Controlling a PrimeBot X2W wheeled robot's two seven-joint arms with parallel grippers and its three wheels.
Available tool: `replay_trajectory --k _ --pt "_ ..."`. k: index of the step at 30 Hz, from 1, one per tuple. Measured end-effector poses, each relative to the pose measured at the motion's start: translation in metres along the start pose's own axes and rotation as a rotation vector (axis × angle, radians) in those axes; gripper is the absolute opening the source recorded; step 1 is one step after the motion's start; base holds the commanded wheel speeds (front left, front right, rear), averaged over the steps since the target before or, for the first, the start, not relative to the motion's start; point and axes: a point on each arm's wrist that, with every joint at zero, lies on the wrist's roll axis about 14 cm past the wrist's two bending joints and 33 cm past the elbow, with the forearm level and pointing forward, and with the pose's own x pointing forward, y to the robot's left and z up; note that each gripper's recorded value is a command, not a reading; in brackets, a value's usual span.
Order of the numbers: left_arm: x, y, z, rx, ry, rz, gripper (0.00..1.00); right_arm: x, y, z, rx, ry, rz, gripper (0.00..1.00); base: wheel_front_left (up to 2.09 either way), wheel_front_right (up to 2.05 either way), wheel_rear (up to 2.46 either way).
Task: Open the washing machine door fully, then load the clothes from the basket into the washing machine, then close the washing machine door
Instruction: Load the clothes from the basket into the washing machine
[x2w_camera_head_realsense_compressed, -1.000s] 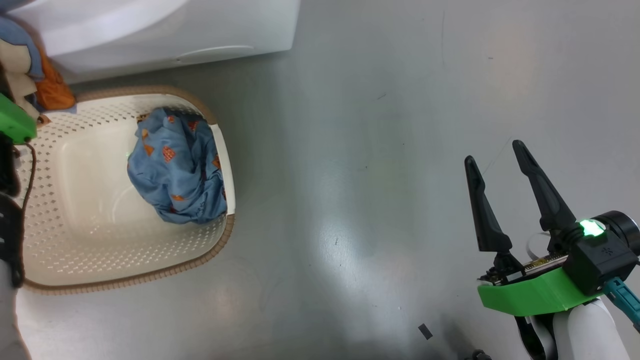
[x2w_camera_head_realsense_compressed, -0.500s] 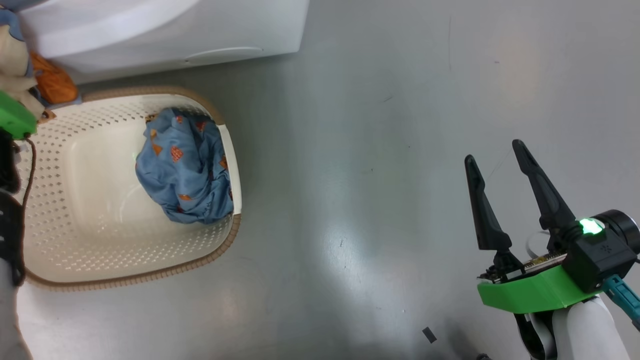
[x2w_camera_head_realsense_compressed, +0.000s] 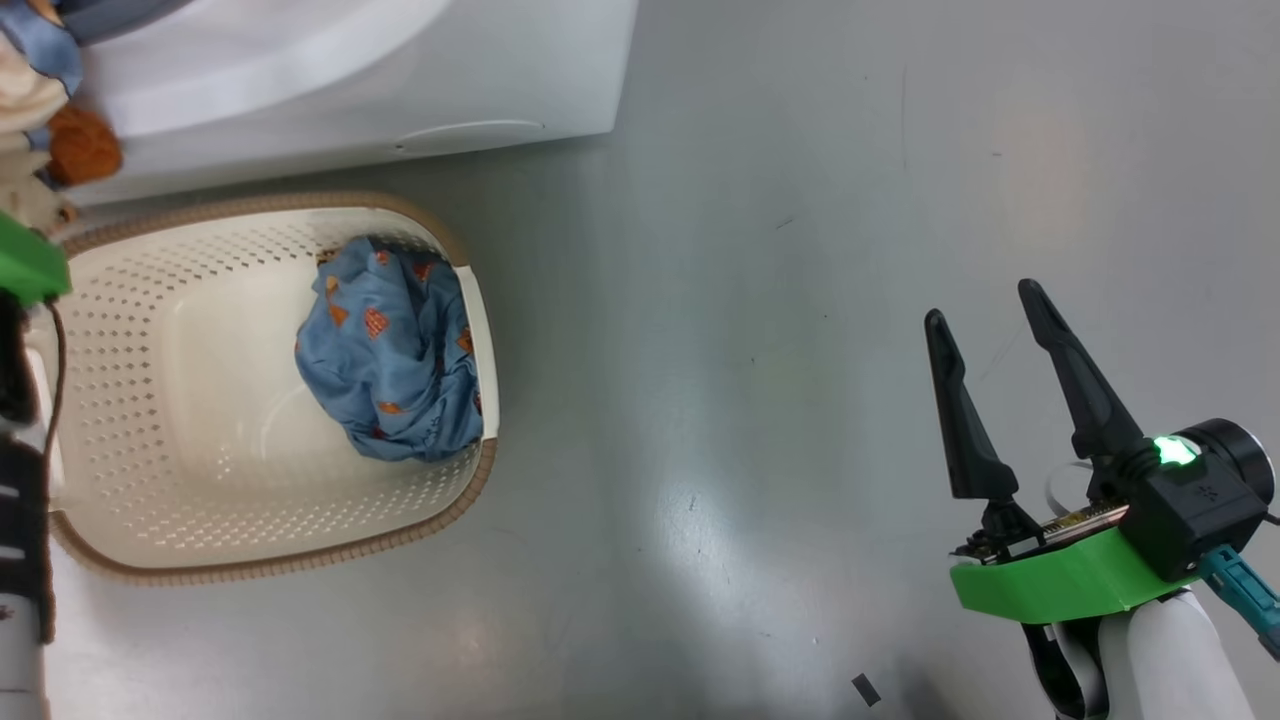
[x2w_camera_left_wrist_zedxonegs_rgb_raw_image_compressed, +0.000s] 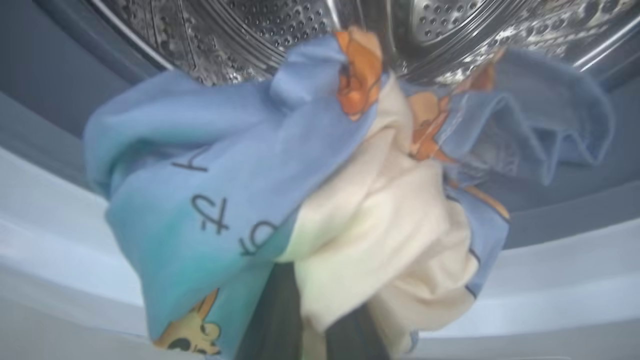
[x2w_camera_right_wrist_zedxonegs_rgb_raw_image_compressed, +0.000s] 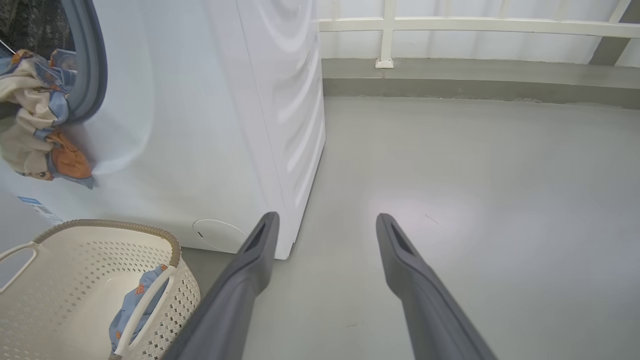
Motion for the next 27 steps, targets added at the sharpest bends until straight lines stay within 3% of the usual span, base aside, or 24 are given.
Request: replay_trajectory --k 3,9,17,27 --pt "0.005 -0.012 0.036 0.003 -0.120 -0.044 0.00 0.000 0.001 -0.001 0.004 0.002 0.002 1.00 0.00 0.00 0.00" --pt "0.004 -0.025 0.056 0.012 -0.188 -0.087 0.00 -0.002 -0.001 -0.001 0.020 0.006 -0.007 1.00 0.00 0.00 0.00" --pt "0.018 -0.027 0.070 0.018 -0.187 -0.113 0.00 -0.002 -0.004 -0.010 0.022 0.026 -0.014 1.00 0.00 0.00 0.00" --pt "0.071 -0.018 0.136 0.052 -0.230 -0.135 0.00 0.003 -0.009 -0.027 0.021 0.058 -0.024 1.00 0.00 0.00 0.00"
